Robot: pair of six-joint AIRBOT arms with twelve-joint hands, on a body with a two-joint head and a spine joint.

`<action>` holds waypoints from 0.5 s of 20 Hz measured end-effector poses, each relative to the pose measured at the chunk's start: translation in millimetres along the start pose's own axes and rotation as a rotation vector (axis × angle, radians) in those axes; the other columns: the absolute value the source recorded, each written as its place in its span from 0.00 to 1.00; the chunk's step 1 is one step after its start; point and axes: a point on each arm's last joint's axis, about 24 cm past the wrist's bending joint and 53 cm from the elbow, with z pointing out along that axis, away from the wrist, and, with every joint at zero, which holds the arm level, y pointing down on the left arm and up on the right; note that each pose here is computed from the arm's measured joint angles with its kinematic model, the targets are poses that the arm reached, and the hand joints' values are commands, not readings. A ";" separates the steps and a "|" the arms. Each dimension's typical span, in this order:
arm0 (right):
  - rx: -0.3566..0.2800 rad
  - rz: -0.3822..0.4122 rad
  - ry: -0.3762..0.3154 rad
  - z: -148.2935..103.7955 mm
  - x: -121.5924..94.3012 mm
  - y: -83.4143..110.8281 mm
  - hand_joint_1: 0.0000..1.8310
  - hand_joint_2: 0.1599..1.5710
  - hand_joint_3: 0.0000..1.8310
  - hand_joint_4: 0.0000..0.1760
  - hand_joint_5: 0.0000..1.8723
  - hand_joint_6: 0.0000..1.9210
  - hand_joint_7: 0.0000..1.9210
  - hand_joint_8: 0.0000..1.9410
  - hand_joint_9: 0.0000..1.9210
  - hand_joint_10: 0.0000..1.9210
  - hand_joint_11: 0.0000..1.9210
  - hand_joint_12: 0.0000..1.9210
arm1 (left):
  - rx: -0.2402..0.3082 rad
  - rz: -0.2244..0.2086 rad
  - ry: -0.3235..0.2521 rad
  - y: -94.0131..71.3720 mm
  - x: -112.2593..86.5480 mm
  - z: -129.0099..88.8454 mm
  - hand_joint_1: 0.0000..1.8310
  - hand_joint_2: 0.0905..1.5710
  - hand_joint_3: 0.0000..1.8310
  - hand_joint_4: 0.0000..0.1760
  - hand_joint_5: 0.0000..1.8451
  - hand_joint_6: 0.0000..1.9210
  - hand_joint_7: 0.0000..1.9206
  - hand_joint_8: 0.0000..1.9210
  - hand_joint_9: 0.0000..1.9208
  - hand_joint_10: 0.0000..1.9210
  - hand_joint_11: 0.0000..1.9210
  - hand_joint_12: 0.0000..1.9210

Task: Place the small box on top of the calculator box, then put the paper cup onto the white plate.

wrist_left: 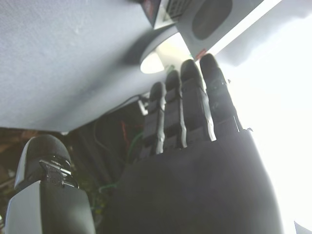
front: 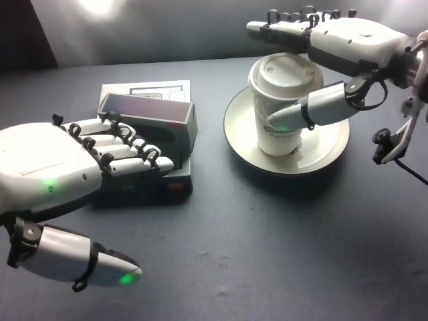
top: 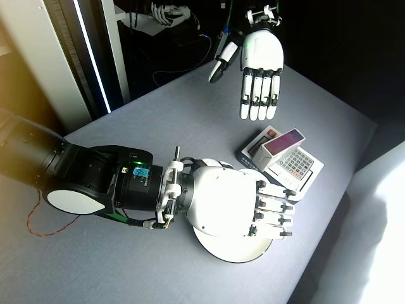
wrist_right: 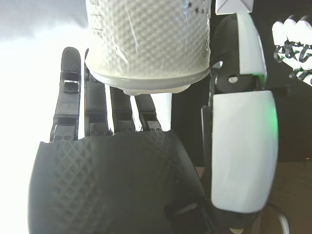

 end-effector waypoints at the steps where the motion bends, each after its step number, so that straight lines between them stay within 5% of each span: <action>1: 0.003 -0.001 0.003 -0.5 1.1 -1.4 0.38 0.52 0.00 0.00 0.01 0.00 0.06 0.00 0.07 0.00 0.00 0.30 | 0.000 0.000 -0.001 -0.1 -0.4 0.1 0.10 0.63 0.00 0.00 0.08 0.00 0.10 0.00 0.10 0.00 0.00 0.20; 4: -0.003 -0.023 0.023 -0.8 7.7 0.9 0.34 0.50 0.00 0.00 0.00 0.00 0.04 0.00 0.05 0.00 0.00 0.24 | 0.000 0.000 -0.002 -0.3 -0.6 0.2 0.11 0.63 0.00 0.00 0.09 0.00 0.12 0.00 0.12 0.00 0.00 0.26; 10: -0.030 -0.059 0.070 -4.5 20.6 10.2 0.34 0.48 0.00 0.00 0.00 0.00 0.03 0.00 0.04 0.00 0.00 0.22 | 0.006 0.000 -0.009 -2.6 -3.4 0.9 0.12 0.62 0.00 0.00 0.07 0.00 0.10 0.00 0.10 0.00 0.00 0.18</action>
